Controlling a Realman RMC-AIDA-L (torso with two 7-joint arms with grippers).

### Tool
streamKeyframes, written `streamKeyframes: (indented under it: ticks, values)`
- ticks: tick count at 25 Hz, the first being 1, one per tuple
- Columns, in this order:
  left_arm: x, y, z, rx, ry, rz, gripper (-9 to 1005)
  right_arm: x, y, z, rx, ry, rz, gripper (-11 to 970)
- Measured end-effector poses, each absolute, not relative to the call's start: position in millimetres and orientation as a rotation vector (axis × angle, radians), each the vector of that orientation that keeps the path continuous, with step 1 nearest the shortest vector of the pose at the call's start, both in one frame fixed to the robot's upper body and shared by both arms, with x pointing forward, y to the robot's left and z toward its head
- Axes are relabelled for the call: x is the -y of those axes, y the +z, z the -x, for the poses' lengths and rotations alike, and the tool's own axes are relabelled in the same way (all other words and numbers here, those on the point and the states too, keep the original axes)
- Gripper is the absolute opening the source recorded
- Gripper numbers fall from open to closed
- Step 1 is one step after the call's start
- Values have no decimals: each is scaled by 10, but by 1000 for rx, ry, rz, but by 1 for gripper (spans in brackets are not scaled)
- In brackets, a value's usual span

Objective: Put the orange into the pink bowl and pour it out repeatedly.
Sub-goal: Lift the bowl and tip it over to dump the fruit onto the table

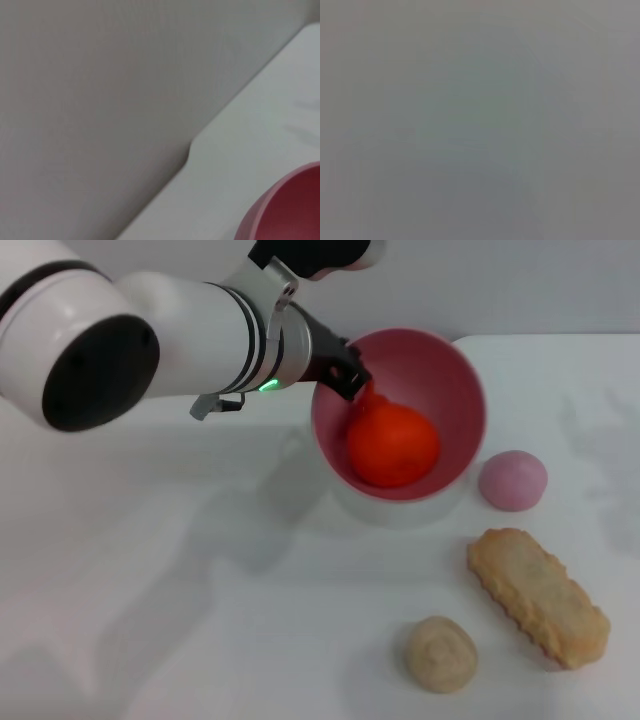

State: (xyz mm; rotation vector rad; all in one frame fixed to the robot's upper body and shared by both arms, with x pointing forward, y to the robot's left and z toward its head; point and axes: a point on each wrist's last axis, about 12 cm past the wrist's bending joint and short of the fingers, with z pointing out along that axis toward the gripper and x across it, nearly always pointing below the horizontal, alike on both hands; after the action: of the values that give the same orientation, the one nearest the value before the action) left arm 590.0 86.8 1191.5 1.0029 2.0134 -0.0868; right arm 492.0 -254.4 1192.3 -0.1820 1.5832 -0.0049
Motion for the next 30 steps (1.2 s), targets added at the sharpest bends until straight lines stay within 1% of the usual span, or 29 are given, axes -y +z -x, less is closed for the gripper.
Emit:
streamKeyframes:
  ticks: [3,6,9,12,17,20,21,26,30]
  values:
    - [-830,11899,-5876,-1970,-83,-1023,45,2603,11885,-4917,-1596,-15,165,581]
    - [-807,11873,-5858,-1954,-56,-1049,46,2625,11785,-4905,-1565,-30,213,581]
    - [-791,11864,-5853,-1952,-51,-1056,46,2641,11637,-4844,-1455,-14,306,581]
    - [-787,11865,-5852,-1951,-52,-1055,46,2728,11506,-4786,-1358,-14,320,580]
    - [-771,11856,-5845,-1953,-55,-1062,45,2915,11358,-4748,-1320,-185,174,580]
    - [-761,11860,-5845,-1952,-57,-1063,45,3024,11287,-4734,-1364,-254,47,579]
    - [-759,11863,-5844,-1951,-58,-1063,45,3024,11287,-4734,-1364,-254,47,579]
    - [-706,11890,-5830,-1932,-64,-1075,45,3115,11110,-4735,-1432,-265,-52,579]
    - [-679,11893,-5836,-1915,-69,-1078,45,3131,11067,-4733,-1448,-262,-70,580]
